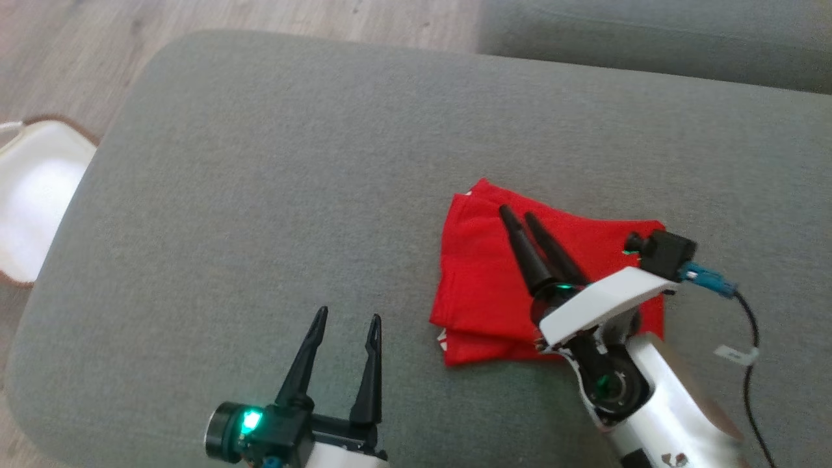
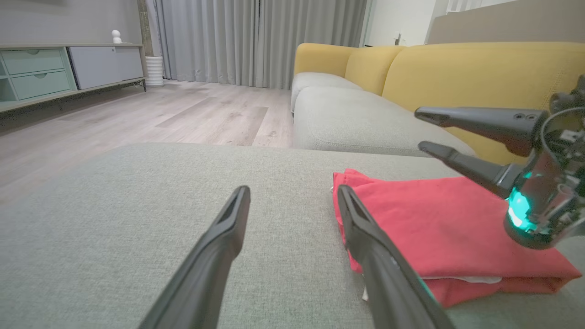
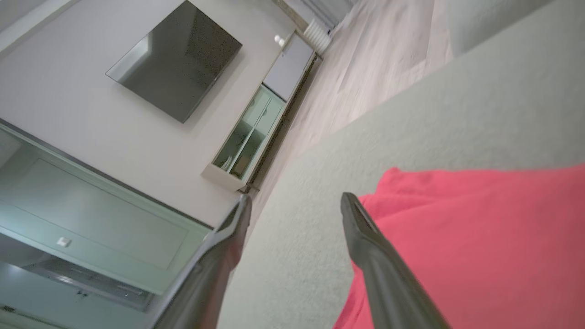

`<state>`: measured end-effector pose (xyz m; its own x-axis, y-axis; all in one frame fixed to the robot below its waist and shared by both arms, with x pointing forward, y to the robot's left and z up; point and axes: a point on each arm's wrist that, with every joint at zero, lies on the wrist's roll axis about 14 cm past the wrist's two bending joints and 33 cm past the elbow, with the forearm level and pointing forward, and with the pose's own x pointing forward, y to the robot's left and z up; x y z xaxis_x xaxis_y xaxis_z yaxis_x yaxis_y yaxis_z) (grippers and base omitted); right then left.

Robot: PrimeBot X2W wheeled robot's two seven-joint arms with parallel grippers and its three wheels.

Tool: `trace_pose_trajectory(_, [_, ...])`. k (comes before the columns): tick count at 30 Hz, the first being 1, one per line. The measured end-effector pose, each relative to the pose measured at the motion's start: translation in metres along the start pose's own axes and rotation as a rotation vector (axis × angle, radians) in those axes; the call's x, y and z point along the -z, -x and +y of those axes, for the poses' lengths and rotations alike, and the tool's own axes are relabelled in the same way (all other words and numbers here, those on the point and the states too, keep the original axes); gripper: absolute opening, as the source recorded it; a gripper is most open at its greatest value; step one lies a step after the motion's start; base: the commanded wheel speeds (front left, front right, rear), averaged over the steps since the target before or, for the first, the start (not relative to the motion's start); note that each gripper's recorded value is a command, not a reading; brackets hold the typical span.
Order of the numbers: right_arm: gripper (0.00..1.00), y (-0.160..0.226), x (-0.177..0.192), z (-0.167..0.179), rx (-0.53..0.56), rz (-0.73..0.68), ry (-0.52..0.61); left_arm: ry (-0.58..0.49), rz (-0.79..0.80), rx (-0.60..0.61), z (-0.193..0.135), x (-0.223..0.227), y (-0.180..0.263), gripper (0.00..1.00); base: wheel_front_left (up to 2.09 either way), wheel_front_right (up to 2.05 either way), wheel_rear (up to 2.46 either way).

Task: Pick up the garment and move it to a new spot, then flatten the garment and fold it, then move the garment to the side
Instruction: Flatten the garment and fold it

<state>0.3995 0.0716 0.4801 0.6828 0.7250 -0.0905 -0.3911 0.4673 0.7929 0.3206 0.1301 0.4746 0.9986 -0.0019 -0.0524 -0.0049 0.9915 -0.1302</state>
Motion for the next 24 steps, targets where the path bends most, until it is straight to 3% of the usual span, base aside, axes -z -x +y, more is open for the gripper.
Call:
trace_pose_trajectory(5, [1.00,0.027,-0.048,-0.018,0.058,-0.166,0.243,0.022,-0.029,0.012,-0.003,-0.009,-0.004,1.00,0.00,0.00,0.00])
trace_pose_trajectory(10, [1.00,0.080,-0.083,-0.050,0.189,-0.275,0.512,0.031,-0.052,0.029,-0.006,-0.014,0.000,1.00,0.00,0.00,0.00])
trace_pose_trajectory(14, [1.00,0.142,-0.081,-0.087,0.376,-0.306,0.604,0.037,-0.052,0.064,-0.015,-0.013,0.008,1.00,0.00,0.00,0.00])
trace_pose_trajectory(18, [1.00,0.182,-0.073,-0.103,0.491,-0.338,0.612,0.032,-0.076,0.089,-0.020,-0.019,0.009,1.00,0.00,0.00,0.00])
trace_pose_trajectory(24, [1.00,0.207,-0.078,-0.088,0.526,-0.388,0.728,0.025,-0.078,0.097,-0.019,-0.019,0.014,1.00,0.00,0.00,0.00])
